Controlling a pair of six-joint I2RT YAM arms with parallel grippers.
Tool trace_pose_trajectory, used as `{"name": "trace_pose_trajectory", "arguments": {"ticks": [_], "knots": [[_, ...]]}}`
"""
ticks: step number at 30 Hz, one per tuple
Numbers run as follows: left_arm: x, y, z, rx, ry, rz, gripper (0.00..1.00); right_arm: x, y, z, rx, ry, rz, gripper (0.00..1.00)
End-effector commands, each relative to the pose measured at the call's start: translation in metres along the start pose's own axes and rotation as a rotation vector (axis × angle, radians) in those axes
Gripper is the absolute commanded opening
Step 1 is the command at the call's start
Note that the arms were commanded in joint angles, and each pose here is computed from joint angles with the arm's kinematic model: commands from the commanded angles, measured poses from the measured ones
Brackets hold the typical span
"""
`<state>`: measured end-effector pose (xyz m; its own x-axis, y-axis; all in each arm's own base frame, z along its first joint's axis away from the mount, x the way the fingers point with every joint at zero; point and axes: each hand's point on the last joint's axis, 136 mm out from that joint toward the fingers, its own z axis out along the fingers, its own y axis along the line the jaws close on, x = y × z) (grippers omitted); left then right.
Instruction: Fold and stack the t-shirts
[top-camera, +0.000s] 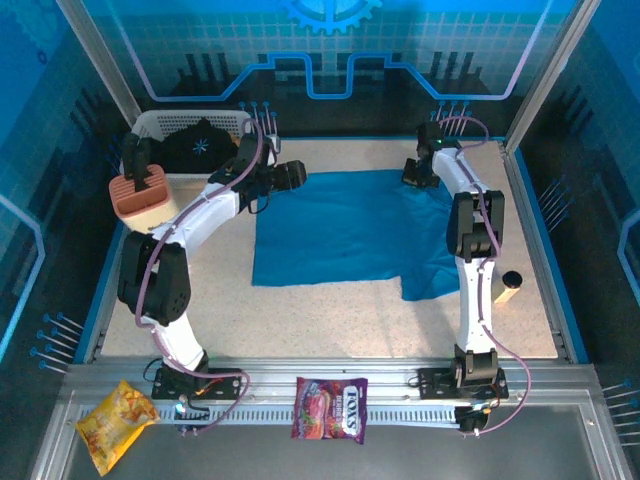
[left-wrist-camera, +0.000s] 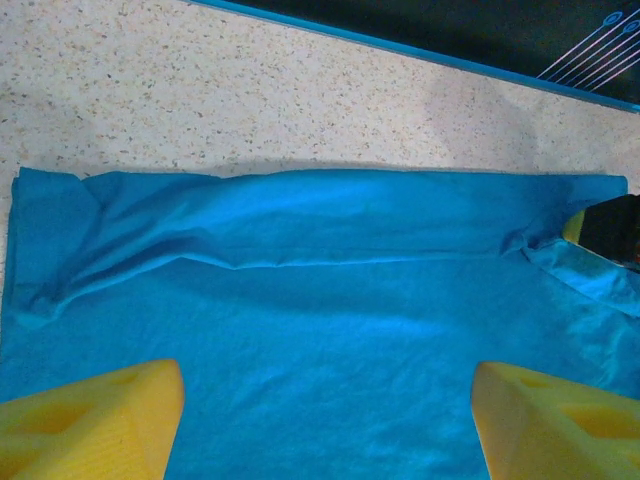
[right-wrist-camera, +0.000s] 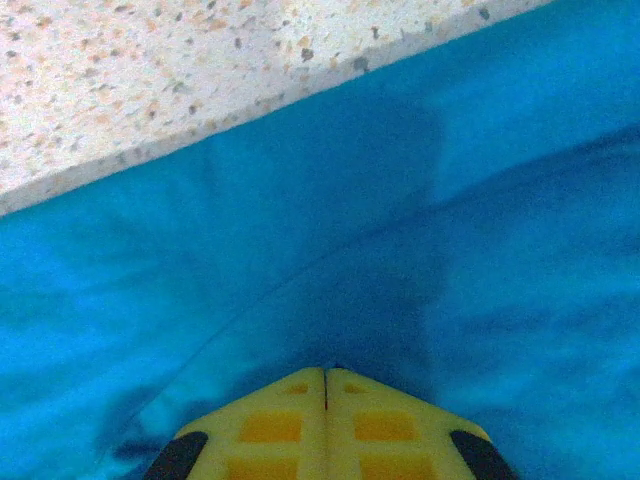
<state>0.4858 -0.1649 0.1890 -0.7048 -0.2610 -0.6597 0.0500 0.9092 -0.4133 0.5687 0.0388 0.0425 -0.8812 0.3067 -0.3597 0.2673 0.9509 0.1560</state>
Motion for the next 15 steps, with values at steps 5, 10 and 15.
{"name": "trace_pose_trajectory", "arguments": {"ticks": [5,10,15], "knots": [[-0.003,-0.010,-0.011,0.045,-0.019,0.040,0.77,0.009,0.018,-0.022,-0.018,-0.043,0.022,0.00],[-0.001,-0.009,-0.012,0.046,-0.018,0.046,0.77,0.019,0.030,-0.026,-0.038,-0.041,0.033,0.00],[0.000,-0.010,-0.012,0.055,-0.024,0.048,0.77,0.031,0.041,-0.029,-0.036,-0.031,0.029,0.00]]}}
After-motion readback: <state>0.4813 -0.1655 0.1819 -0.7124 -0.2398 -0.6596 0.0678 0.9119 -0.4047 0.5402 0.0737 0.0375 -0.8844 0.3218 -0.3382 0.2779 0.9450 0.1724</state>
